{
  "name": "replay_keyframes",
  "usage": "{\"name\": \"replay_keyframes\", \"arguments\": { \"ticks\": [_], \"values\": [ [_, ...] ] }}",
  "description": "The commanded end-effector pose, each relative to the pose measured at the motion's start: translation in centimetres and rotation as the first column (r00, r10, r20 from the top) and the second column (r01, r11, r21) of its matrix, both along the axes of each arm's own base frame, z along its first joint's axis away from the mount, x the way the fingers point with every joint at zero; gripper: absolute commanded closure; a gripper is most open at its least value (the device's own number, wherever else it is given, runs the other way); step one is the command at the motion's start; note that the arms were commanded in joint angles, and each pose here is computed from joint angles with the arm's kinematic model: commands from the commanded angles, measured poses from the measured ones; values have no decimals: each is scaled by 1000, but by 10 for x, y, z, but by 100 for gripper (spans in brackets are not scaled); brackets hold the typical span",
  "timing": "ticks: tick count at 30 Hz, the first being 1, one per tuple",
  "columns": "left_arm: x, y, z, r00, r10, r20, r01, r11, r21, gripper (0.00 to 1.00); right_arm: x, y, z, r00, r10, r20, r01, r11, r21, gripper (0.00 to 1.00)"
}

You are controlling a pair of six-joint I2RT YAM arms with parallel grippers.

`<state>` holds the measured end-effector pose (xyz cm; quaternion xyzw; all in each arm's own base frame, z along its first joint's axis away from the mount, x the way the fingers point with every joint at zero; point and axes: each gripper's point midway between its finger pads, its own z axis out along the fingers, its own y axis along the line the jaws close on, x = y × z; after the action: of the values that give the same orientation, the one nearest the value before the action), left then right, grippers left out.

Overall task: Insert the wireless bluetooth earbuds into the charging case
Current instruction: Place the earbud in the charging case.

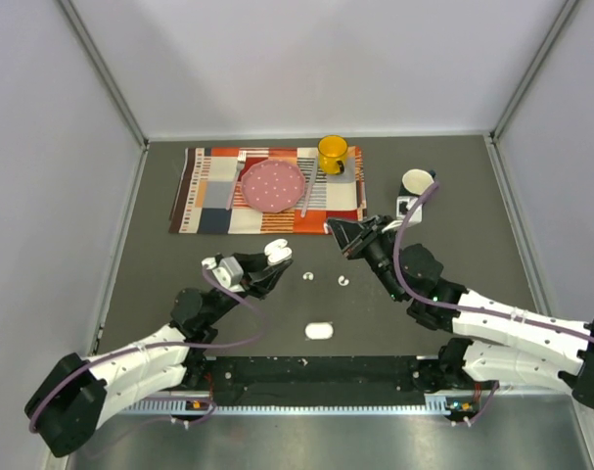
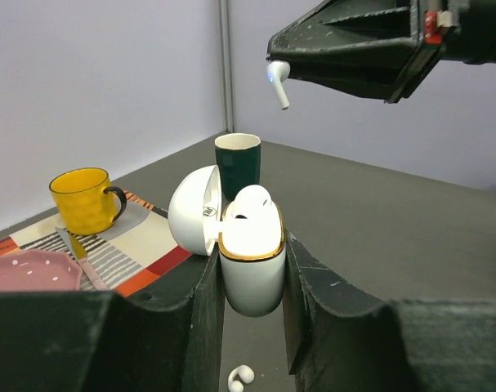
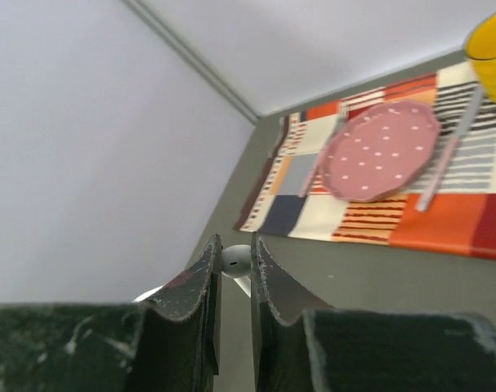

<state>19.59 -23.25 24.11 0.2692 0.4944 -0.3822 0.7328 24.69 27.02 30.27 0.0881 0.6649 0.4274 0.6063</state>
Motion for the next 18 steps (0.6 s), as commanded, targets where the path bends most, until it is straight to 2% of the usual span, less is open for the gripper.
{"name": "replay_keyframes", "arguments": {
  "ticks": [1, 18],
  "values": [
    [-11, -1, 38, 993, -35, 115, 46, 994, -98, 100, -19, 7, 44, 993, 23, 120, -37, 993, 114, 98],
    [-9, -3, 45, 990, -11, 141, 30, 991, -134, 100, -60, 57, 68, 972, 165, 169, -194, 965, 174, 100]
  ]
}}
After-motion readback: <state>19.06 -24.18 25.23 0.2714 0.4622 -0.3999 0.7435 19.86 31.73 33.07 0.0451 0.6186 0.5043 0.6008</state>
